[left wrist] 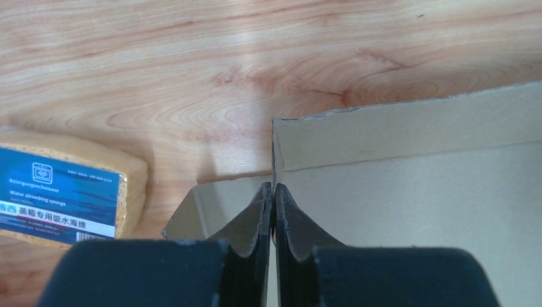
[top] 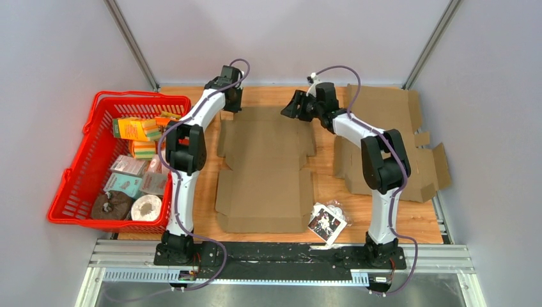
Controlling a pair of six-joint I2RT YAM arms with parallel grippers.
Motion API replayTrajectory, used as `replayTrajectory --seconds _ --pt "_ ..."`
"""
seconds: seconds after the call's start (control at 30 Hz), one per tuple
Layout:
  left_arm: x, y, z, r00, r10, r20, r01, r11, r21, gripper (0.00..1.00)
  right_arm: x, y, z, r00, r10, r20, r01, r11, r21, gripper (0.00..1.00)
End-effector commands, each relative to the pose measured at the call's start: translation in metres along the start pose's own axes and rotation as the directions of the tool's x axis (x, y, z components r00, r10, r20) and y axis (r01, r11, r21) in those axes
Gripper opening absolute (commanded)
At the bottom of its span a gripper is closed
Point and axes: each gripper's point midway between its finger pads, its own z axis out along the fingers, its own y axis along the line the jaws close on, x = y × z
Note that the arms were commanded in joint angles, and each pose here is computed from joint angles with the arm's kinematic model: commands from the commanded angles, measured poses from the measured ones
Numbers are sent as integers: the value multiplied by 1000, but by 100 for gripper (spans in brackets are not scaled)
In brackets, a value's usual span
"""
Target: Fold the paper box
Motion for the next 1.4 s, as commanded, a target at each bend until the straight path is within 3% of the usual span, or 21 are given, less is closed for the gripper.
replayTrajectory --seconds 0.0,0.03,0.17,0.3,0.4,0.57,0.87,0.97,1.07,1.13,1.27,1.37 --pt "-20 -12 -14 997 35 71 -40 997 71 4 -24 16 -12 979 -200 -30 200 980 -7 63" --pt "-25 -12 -23 995 44 86 -51 996 79 0 -22 13 -15 973 -223 -59 224 975 4 66" --pt "-29 -15 -50 989 79 128 -94 989 114 0 -37 23 -32 924 -364 -116 367 930 -1 71" --pt "-38 -37 -95 970 76 232 -135 958 253 0 -61 39 -45 819 -556 -145 554 831 -55 86" --pt "-38 -48 -125 953 64 296 -163 932 324 0 -66 51 -53 774 -613 -159 602 790 -120 90" --pt "-33 -50 -159 939 51 339 -177 919 353 0 -61 81 -54 760 -641 -110 601 757 -258 92" --pt "-30 -58 -220 907 12 421 -201 892 406 0 -59 107 -54 690 -718 -89 683 687 -247 90" --pt "-27 -62 -232 896 -4 444 -205 884 420 0 -47 107 -55 674 -730 -112 690 676 -258 85" --pt "-25 -65 -239 889 -3 458 -212 884 417 0 -25 105 -54 617 -776 -130 731 626 -273 73" --pt "-23 -69 -241 885 0 466 -219 882 417 0 -29 109 -55 567 -817 -104 789 575 -215 61" --pt "-21 -76 -246 871 -5 491 -225 884 409 0 -31 104 -59 532 -842 -93 831 540 -135 43" --pt "-21 -78 -251 856 -24 516 -218 889 402 0 -42 106 -65 496 -865 -75 861 501 -88 21"
